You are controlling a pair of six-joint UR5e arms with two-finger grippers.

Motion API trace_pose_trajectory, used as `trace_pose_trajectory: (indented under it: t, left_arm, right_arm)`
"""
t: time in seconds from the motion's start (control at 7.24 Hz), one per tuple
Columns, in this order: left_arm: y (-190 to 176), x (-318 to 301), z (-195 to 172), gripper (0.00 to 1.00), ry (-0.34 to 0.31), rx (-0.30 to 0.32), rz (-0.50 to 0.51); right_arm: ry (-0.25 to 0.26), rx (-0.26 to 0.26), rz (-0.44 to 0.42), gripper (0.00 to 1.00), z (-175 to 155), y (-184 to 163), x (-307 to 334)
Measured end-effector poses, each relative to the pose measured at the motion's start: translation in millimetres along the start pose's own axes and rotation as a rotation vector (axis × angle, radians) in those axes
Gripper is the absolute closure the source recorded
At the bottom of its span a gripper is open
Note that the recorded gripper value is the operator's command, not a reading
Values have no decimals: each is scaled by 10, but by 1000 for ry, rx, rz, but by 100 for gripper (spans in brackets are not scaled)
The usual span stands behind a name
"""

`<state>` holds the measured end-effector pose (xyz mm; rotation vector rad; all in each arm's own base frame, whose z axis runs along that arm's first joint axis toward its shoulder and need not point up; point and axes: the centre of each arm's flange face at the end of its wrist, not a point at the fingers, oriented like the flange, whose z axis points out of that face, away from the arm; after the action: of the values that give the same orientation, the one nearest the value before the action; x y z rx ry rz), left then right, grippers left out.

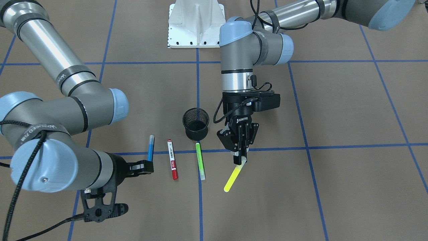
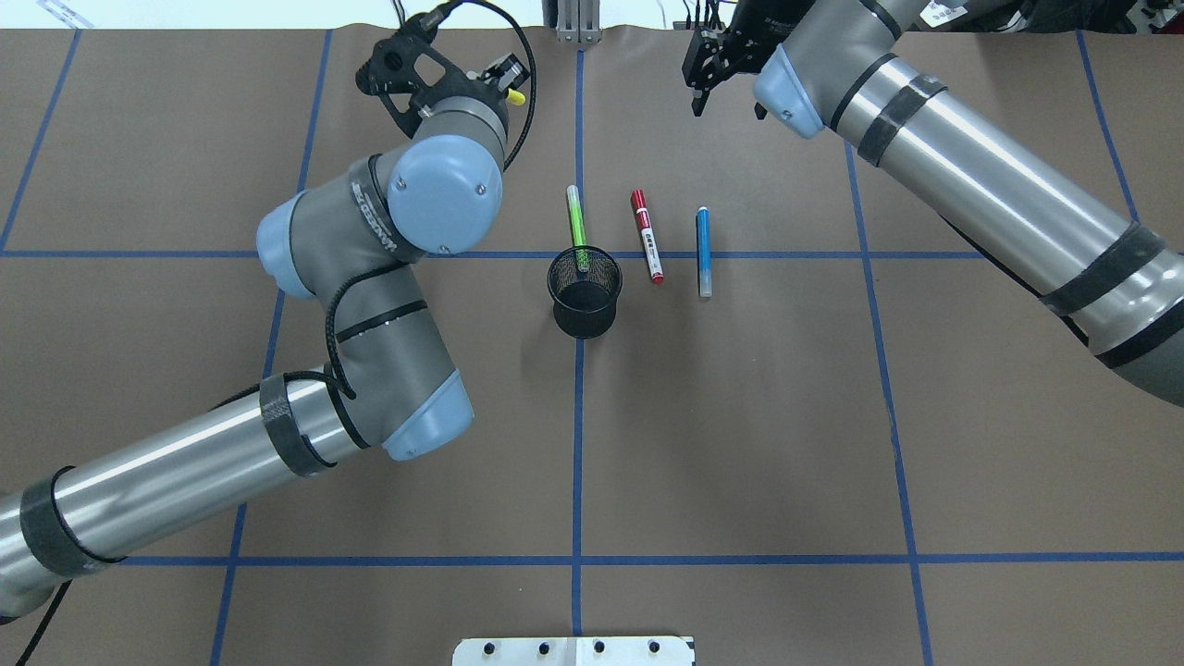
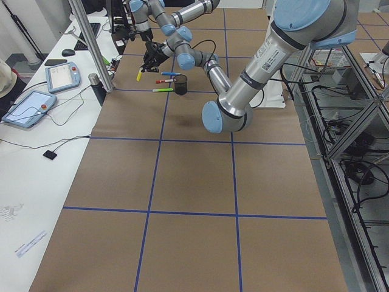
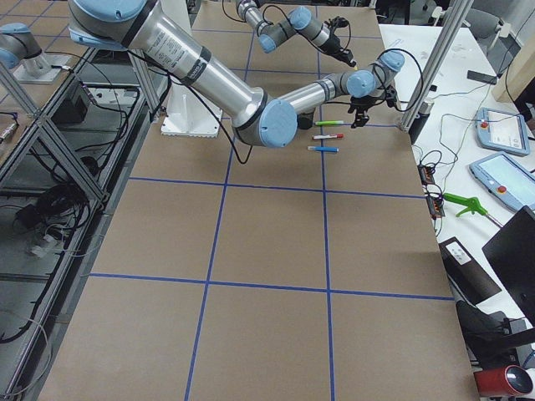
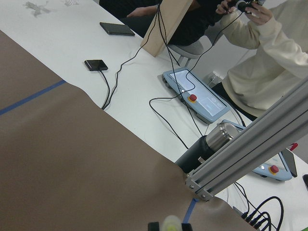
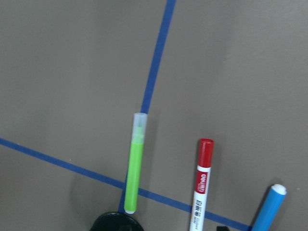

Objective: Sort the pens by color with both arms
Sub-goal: 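Set the yellow highlighter down beside the green one with the left gripper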

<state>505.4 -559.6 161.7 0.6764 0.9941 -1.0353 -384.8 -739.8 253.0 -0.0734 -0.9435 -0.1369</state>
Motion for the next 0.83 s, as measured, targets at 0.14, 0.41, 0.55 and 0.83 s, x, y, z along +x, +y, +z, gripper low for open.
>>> trace_pose_trajectory:
  t: [0.14, 0.41, 0.55, 0.83]
  left_arm:
    - [233, -90, -5, 100, 11, 32, -17]
    - [655, -274, 17, 90, 22, 99, -56]
    - [768, -347, 75, 1, 32, 138, -82]
    - [802, -267, 58, 0, 66, 172, -115]
  right_arm:
    - [12, 30, 9, 1, -110, 17, 135]
    - [38, 77, 24, 0, -194, 173, 501]
    - [48, 97, 28, 0, -221, 283, 659]
    - [59, 119, 48, 0, -473, 438, 761]
